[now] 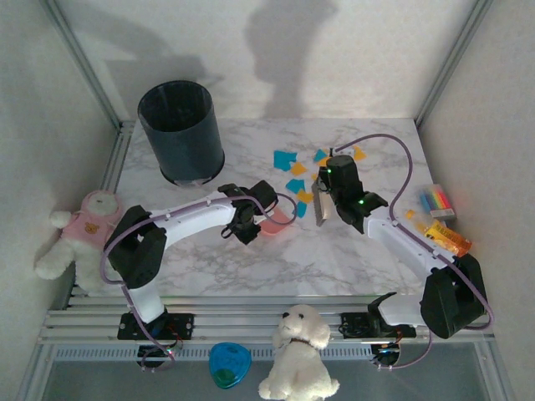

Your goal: Sweep away the paper scraps from the table

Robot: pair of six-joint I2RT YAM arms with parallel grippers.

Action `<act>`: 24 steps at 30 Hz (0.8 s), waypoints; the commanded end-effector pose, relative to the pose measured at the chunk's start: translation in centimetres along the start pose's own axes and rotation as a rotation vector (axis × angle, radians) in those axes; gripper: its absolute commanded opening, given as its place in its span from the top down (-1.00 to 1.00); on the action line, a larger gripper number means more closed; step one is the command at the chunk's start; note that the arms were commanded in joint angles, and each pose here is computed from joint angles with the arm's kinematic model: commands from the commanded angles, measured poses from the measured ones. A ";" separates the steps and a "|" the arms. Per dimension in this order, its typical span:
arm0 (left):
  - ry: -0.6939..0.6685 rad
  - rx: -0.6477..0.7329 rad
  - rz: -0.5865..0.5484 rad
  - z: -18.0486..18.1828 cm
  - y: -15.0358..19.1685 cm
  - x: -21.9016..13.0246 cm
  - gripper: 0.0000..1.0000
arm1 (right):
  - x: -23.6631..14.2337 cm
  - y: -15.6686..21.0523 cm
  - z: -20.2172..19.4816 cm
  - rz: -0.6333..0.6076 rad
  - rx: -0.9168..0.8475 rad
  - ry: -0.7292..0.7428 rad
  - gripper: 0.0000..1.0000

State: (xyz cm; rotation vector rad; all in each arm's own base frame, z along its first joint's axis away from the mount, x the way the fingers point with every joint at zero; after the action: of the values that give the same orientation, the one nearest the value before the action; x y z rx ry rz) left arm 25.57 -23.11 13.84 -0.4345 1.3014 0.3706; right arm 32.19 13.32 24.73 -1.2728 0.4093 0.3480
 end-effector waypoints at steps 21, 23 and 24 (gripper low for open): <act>0.064 -0.062 -0.064 -1.0 -1.5 -1.3 1.00 | 4.7 0.0 1.2 -0.064 -0.336 0.013 1.00; 0.077 -0.057 -0.069 -1.2 -1.3 -1.2 1.00 | 5.0 0.2 1.3 -0.057 -0.345 0.010 1.00; 0.092 -0.052 -0.064 -1.4 -1.1 -1.0 1.00 | 5.1 0.3 1.4 -0.052 -0.348 0.003 1.00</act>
State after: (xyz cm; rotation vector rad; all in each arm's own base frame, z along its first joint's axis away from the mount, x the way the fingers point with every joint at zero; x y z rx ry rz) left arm 25.73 -24.86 14.08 -0.5215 1.3394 0.3505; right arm 35.76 14.27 20.91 -1.6056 0.3896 0.4091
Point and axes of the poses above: each hand's point on the last joint's axis, 136 mm out from that joint toward the fingers, its own x axis out along the fingers, its own z axis along the line the jaws close on, y = z × x, the point moved 7 cm from there along -x, back along the fingers, and after that the axes turned 14 degrees about x, right-handed, at the moved point
